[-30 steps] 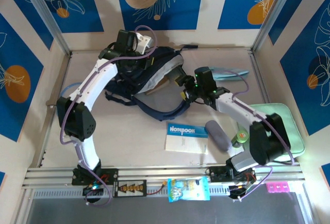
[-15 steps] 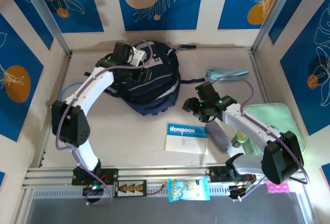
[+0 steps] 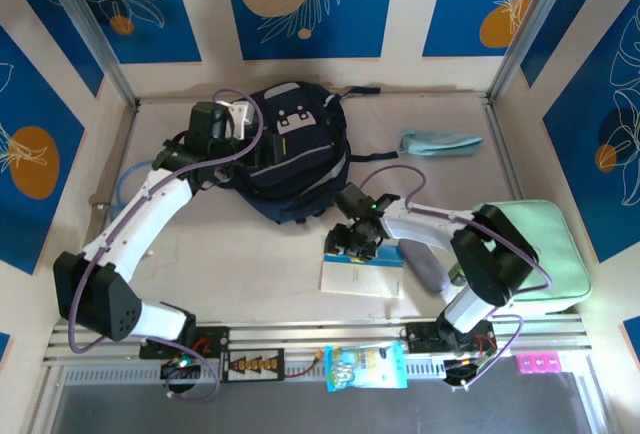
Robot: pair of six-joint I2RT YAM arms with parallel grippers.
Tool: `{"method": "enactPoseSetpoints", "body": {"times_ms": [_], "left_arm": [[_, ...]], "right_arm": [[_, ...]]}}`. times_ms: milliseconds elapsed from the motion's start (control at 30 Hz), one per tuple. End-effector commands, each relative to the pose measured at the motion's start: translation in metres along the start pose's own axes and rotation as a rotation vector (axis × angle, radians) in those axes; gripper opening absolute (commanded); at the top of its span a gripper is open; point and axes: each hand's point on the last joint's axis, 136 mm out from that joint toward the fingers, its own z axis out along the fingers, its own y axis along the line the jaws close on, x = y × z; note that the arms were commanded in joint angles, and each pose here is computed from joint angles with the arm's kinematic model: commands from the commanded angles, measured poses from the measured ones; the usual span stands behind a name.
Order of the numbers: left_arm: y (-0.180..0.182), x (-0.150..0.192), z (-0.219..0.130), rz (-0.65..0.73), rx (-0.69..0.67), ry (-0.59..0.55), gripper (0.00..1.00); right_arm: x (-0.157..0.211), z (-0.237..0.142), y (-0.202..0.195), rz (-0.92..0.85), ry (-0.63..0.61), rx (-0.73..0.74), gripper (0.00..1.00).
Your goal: Pack the student bag
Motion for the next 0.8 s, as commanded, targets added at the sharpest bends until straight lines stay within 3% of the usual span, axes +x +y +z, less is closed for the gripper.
{"method": "enactPoseSetpoints", "body": {"times_ms": [0,200,367,500,633,767], "left_arm": [[0.007,0.002,-0.002,-0.031,-0.015,-0.01,1.0],[0.003,0.006,0.001,-0.039,0.014,0.008,1.0],[-0.004,0.01,0.003,-0.061,0.054,0.026,1.0],[-0.01,0.019,0.008,-0.108,0.096,0.05,1.0],[-0.012,0.042,0.014,-0.188,0.095,0.111,1.0],[-0.017,0.078,0.019,-0.28,0.08,0.182,1.0]], "right_arm": [[-0.014,0.001,0.013,-0.026,-0.025,-0.012,0.6],[-0.048,0.012,-0.004,0.104,-0.085,0.017,0.59],[-0.083,-0.006,-0.04,0.273,-0.19,0.118,0.59],[-0.105,-0.036,-0.026,0.203,-0.258,0.064,0.59],[-0.103,-0.061,-0.036,0.157,-0.299,0.123,0.62],[-0.077,-0.06,-0.07,0.179,-0.237,0.228,0.75]]}}
